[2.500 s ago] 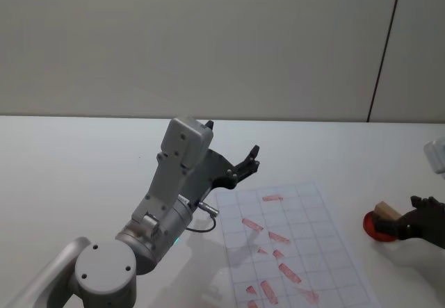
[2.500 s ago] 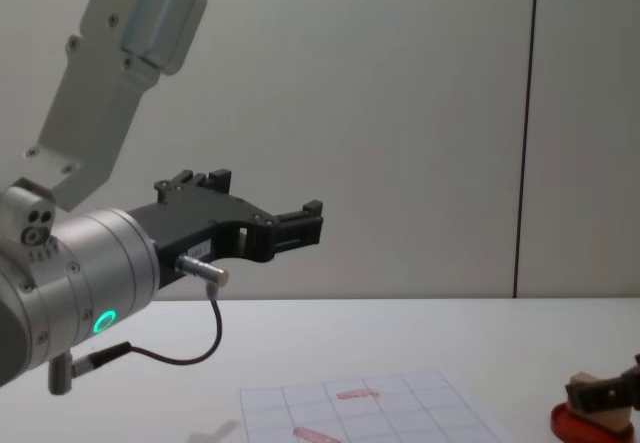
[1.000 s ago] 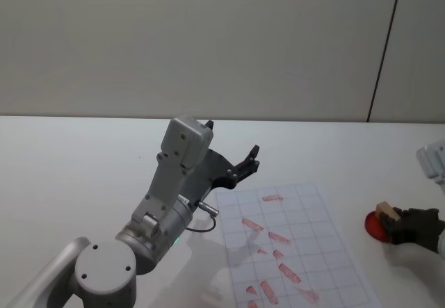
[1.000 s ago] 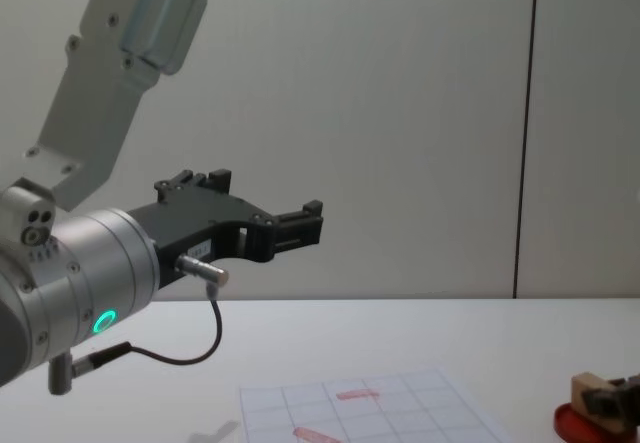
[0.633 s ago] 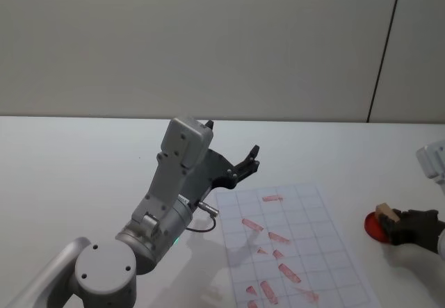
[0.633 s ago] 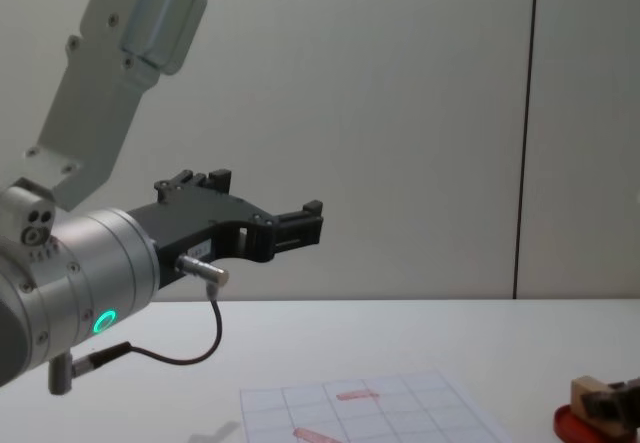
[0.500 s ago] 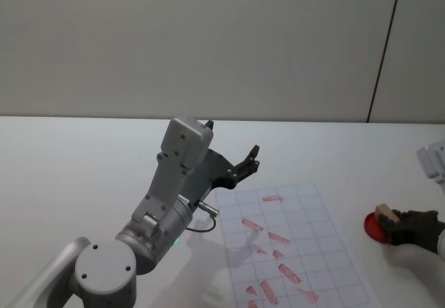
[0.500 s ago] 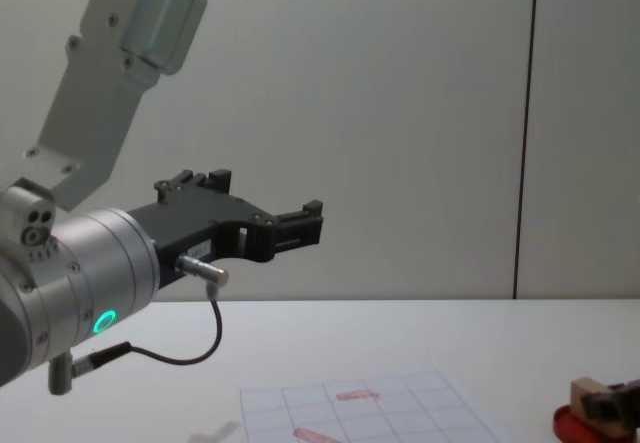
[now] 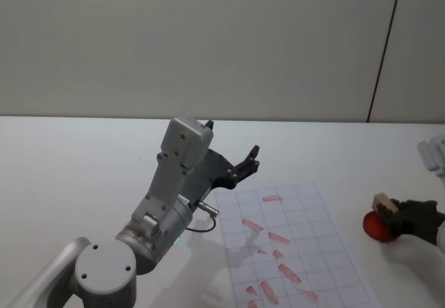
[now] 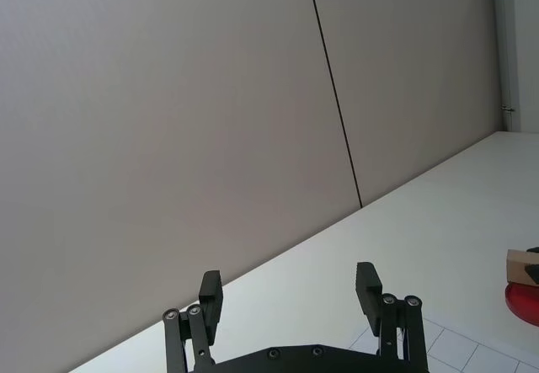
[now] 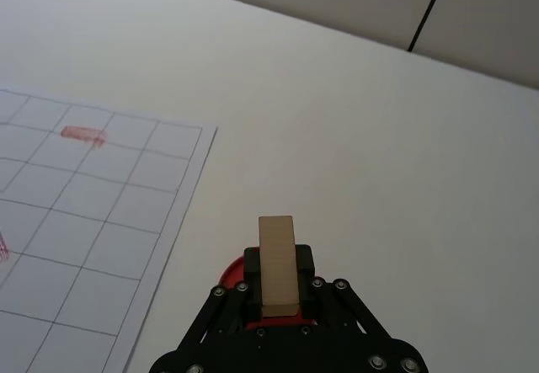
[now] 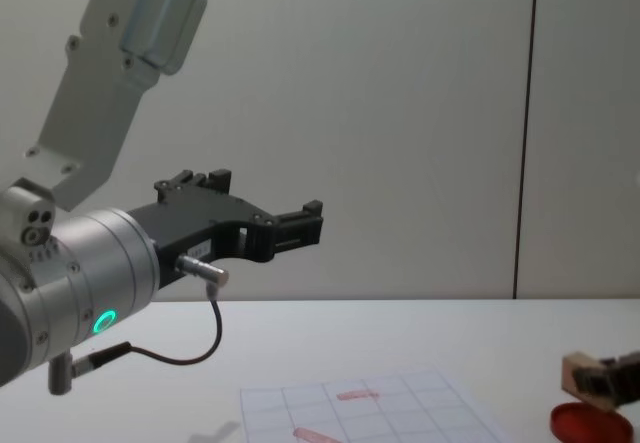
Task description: Use the one hand to pick up the stamp and affix it onto the A4 paper.
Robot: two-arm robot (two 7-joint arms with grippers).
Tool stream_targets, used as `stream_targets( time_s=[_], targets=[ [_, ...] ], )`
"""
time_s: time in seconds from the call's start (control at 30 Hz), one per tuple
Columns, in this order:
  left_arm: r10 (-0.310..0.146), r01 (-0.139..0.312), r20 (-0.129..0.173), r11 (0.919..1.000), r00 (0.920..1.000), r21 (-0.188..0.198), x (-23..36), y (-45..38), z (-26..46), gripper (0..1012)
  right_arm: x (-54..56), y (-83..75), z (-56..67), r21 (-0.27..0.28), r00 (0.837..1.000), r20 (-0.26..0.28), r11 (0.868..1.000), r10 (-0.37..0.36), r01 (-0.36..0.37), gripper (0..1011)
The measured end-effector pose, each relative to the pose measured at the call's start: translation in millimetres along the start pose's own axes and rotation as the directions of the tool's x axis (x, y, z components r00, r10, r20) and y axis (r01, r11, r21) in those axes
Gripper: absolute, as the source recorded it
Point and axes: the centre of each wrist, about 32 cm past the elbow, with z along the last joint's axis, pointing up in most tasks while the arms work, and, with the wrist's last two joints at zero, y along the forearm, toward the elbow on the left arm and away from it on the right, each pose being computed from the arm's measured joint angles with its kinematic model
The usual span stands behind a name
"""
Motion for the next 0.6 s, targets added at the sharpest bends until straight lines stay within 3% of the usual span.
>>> stream_targets(
  time_s=[0.37, 0.6],
  targets=[
    [0.000, 0.000, 0.000, 1.0000, 1.0000, 0.000, 0.0, 0.0, 0.0, 1002, 4.3, -4.8, 20.8, 0.107, 0.994, 0.111, 0.994, 0.004, -0.016, 217],
    [0.000, 0.000, 0.000, 1.0000, 1.0000, 0.000, 0.0, 0.0, 0.0, 1002, 1.4, -0.4, 36.5, 0.139, 0.991, 0.135, 0.990, 0.012, -0.031, 217]
  ],
)
